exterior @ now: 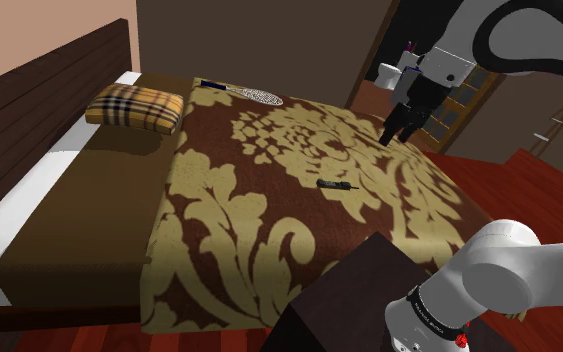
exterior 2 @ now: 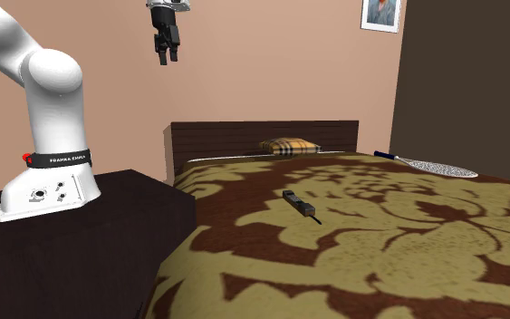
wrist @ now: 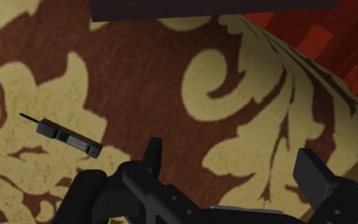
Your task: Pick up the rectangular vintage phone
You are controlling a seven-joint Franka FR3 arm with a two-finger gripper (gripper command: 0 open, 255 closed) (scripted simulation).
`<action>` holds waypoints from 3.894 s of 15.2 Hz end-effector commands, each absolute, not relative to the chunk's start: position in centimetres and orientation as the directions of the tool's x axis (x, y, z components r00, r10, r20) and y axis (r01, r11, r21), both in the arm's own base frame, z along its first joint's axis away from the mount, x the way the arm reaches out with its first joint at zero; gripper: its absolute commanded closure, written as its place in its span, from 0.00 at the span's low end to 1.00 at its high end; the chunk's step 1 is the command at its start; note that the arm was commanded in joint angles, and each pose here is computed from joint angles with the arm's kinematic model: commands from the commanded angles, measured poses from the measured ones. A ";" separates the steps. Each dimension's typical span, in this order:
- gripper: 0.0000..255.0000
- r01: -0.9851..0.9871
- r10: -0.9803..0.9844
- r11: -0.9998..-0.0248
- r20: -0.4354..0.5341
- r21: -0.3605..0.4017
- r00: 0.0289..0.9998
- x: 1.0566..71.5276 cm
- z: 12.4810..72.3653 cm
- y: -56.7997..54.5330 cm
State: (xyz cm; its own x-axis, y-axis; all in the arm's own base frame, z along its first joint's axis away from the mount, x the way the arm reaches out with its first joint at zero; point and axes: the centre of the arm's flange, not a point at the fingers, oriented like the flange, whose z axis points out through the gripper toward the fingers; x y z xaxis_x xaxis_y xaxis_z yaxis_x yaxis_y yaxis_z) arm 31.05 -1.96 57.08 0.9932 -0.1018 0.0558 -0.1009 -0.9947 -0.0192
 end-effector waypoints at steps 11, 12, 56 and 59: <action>0.00 0.127 0.126 -0.992 0.043 -0.009 0.991 32.1 48.1 -11.6; 0.00 0.149 0.149 -0.989 0.041 -0.009 0.988 32.3 47.2 -12.5; 0.00 0.870 0.870 -0.493 -0.021 -0.005 0.493 55.5 9.7 -42.2; 0.00 0.870 0.870 -0.493 -0.021 -0.005 0.493 55.5 8.2 -42.2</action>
State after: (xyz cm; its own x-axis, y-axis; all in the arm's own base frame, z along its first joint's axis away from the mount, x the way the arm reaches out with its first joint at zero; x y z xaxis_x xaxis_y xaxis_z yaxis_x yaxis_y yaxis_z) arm 55.38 -42.18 8.75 0.4928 0.8699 -0.0214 0.8700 -0.4930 -0.0057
